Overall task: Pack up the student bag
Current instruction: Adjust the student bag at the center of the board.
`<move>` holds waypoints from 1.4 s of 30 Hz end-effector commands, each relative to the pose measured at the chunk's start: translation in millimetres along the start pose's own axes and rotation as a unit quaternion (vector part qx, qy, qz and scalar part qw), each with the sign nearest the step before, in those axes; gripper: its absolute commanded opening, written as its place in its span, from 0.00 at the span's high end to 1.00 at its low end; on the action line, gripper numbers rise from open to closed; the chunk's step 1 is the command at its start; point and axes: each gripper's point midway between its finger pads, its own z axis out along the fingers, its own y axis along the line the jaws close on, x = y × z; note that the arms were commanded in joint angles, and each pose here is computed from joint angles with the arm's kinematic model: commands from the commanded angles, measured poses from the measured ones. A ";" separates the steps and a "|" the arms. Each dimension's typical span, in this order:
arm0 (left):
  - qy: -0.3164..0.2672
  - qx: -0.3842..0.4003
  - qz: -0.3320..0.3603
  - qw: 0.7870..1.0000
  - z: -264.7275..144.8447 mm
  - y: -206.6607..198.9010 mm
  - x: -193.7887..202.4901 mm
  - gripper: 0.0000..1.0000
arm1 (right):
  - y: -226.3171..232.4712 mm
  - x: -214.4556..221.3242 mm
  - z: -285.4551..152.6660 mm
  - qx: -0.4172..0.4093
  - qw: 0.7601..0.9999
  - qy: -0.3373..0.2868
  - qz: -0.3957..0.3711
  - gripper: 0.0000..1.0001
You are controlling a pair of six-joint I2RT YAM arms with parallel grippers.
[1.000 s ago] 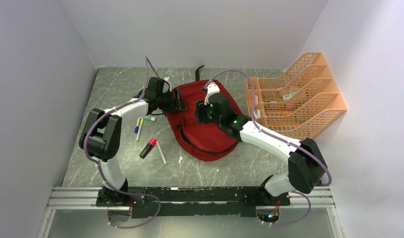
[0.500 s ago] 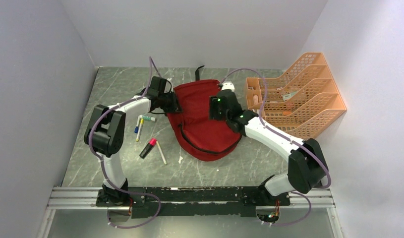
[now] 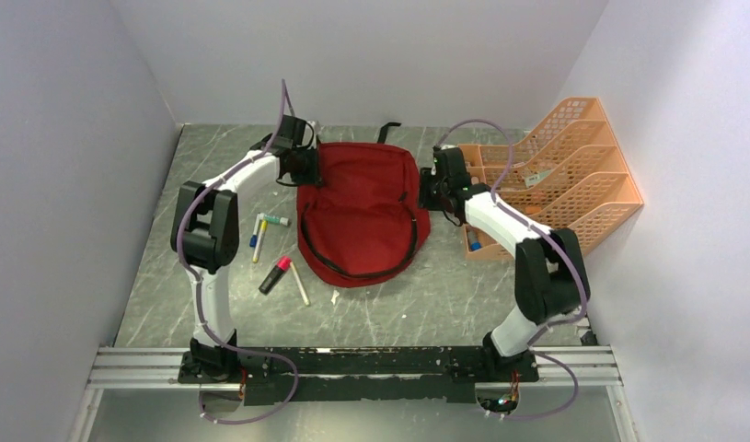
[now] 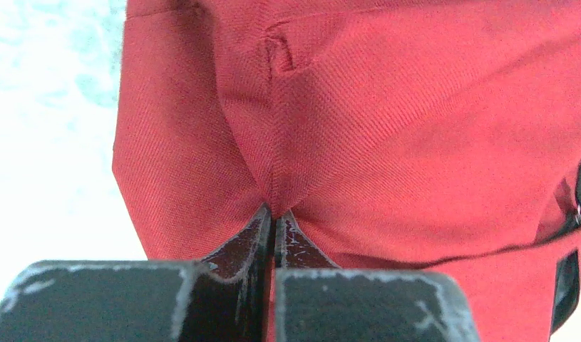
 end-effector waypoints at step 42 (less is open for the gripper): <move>-0.032 -0.011 0.005 0.999 -11.0 18.8 -18.0 0.95 | 27.0 43.5 66.7 -0.090 0.986 0.121 -0.075 0.86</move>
